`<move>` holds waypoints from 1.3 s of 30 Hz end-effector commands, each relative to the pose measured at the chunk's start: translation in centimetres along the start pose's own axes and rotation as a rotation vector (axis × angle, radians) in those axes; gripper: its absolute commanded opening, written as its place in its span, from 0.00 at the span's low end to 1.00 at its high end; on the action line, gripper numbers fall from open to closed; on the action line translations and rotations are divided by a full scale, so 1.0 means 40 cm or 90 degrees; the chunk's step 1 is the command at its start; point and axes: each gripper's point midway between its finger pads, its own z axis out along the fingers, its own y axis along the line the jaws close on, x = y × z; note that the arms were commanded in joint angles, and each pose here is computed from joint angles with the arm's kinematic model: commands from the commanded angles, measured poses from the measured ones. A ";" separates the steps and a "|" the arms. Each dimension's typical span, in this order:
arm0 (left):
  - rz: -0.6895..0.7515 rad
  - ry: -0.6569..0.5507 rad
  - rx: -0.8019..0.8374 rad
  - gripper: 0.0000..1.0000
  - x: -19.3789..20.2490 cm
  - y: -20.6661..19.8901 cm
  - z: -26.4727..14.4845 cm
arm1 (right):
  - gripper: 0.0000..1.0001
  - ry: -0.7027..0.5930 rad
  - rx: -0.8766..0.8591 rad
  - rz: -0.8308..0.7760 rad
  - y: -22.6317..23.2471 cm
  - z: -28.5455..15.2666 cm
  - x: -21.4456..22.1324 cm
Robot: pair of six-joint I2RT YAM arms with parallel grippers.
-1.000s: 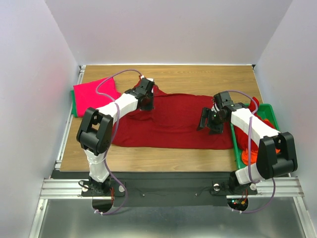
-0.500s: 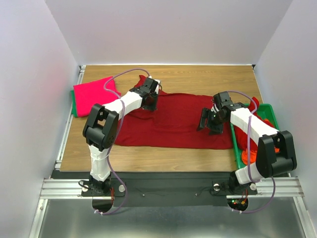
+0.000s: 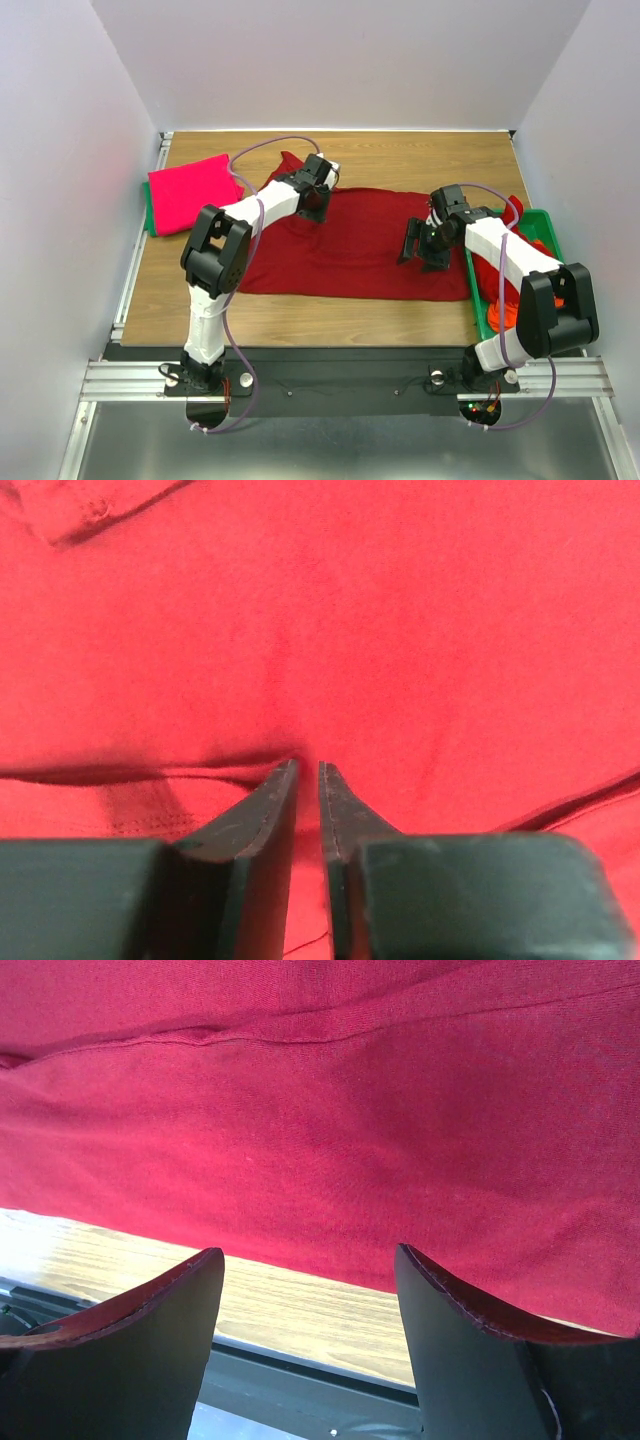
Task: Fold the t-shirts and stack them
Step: Fold the tshirt
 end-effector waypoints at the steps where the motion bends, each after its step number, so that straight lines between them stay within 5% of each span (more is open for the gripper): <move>1: 0.008 -0.040 -0.018 0.54 -0.070 0.002 -0.037 | 0.75 -0.004 -0.007 -0.016 0.014 -0.006 -0.006; 8: -0.040 -0.106 -0.056 0.89 -0.150 0.019 -0.124 | 0.75 -0.040 -0.007 -0.027 0.030 -0.031 -0.048; 11: -0.077 -0.145 -0.050 0.94 -0.180 0.015 -0.184 | 0.75 -0.054 -0.001 -0.041 0.034 -0.034 -0.073; 24: -0.205 -0.112 0.026 0.98 0.061 -0.010 -0.134 | 0.75 -0.065 0.089 -0.108 -0.001 0.051 -0.201; 39: -0.277 -0.099 0.108 0.98 0.245 -0.049 -0.089 | 0.75 -0.035 0.159 -0.091 -0.098 0.154 -0.141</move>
